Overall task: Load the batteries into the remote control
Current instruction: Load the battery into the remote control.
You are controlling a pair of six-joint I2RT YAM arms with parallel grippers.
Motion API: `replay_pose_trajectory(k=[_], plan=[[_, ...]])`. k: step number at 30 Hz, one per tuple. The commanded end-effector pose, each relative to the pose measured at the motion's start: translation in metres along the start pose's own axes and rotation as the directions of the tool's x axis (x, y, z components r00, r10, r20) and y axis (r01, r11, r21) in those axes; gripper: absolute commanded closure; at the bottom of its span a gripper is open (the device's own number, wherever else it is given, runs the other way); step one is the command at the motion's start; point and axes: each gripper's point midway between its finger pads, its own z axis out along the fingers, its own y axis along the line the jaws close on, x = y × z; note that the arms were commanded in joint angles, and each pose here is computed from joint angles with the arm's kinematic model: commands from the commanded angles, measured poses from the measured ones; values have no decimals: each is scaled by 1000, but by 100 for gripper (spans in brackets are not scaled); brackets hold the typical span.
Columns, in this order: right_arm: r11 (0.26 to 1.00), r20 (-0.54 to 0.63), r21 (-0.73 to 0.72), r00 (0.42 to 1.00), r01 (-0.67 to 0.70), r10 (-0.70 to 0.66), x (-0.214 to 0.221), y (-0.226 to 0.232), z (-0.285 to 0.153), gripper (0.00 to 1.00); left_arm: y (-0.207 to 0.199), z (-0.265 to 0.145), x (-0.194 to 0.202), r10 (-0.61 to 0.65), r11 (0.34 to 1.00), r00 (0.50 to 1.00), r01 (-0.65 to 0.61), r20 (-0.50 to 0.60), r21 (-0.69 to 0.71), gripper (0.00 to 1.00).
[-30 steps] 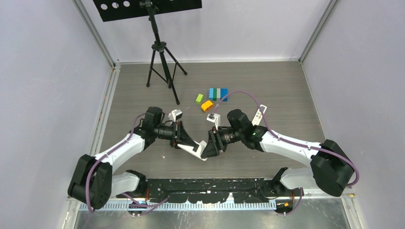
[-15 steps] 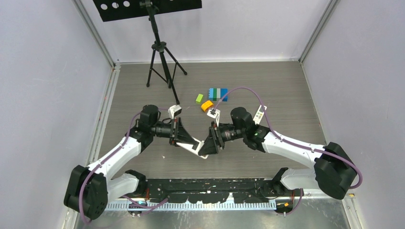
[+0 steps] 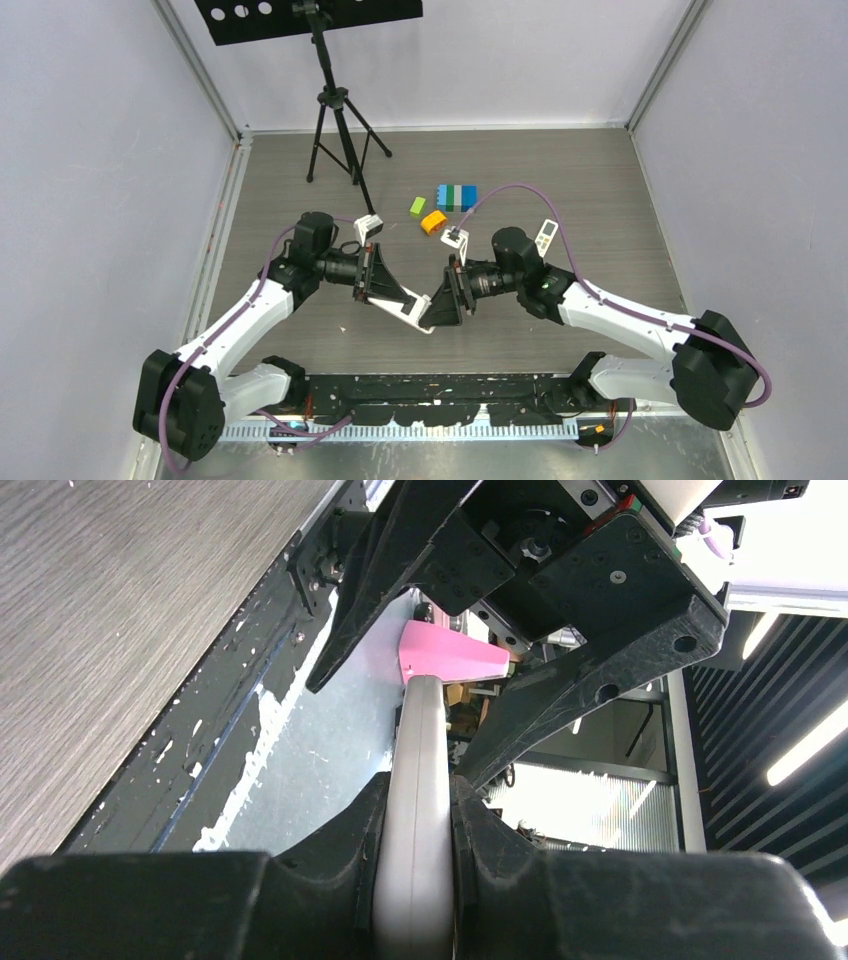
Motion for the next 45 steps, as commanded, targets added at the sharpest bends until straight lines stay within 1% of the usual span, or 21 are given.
replay_pose_trajectory(k=[1,10,15,18,20,24,26,27,28,32,34,35,38,40,42,45], plan=[[998,25,-46,999,47,-46,1,15,-9,20,-14,-2,2,76,997,997,-75,-21,26,100],[999,13,-44,1000,28,-27,4,9,-6,38,-13,-2,0,100,995,995,-99,-23,29,100],[999,2,-37,1000,7,-7,3,1,1,49,-18,-4,3,137,990,990,-137,-20,43,100],[999,-12,-42,1000,-7,7,6,-3,3,57,-21,-5,4,150,988,989,-149,-17,47,100],[999,-18,-51,1000,-9,8,7,-4,3,64,-21,-5,5,151,988,988,-150,-18,47,100],[997,-26,-80,1000,-10,7,8,-4,2,72,-19,-5,4,147,988,989,-147,-20,43,100],[997,-28,-79,1000,-15,12,7,-5,0,71,-18,-4,5,149,988,989,-148,-22,41,100],[997,-23,-77,1000,-16,14,4,-6,-1,68,-18,-5,5,153,987,988,-152,-22,41,100],[997,-17,-75,1000,-17,15,2,-6,-2,63,-18,-5,5,158,987,987,-157,-21,40,100],[998,29,-62,999,-20,22,-9,-2,-8,36,-13,-4,2,178,984,984,-178,1,11,100],[999,66,-48,998,-19,22,-18,-1,-11,28,-8,-4,-2,203,979,979,-202,20,-20,100],[999,86,-41,996,-20,24,-22,0,-13,26,-5,-4,-4,217,976,976,-216,34,-39,100],[999,147,-24,989,-30,33,-33,2,-17,23,6,-4,-18,266,960,959,-254,102,-114,100],[997,204,15,977,-73,68,-42,-5,-18,23,12,-5,-27,298,948,943,-274,147,-162,100],[981,263,104,956,-163,131,-51,-27,-20,24,14,-7,-37,326,935,925,-285,197,-209,100],[930,338,247,924,-272,181,-56,-63,-27,29,16,-14,-50,368,914,890,-293,269,-280,100]])
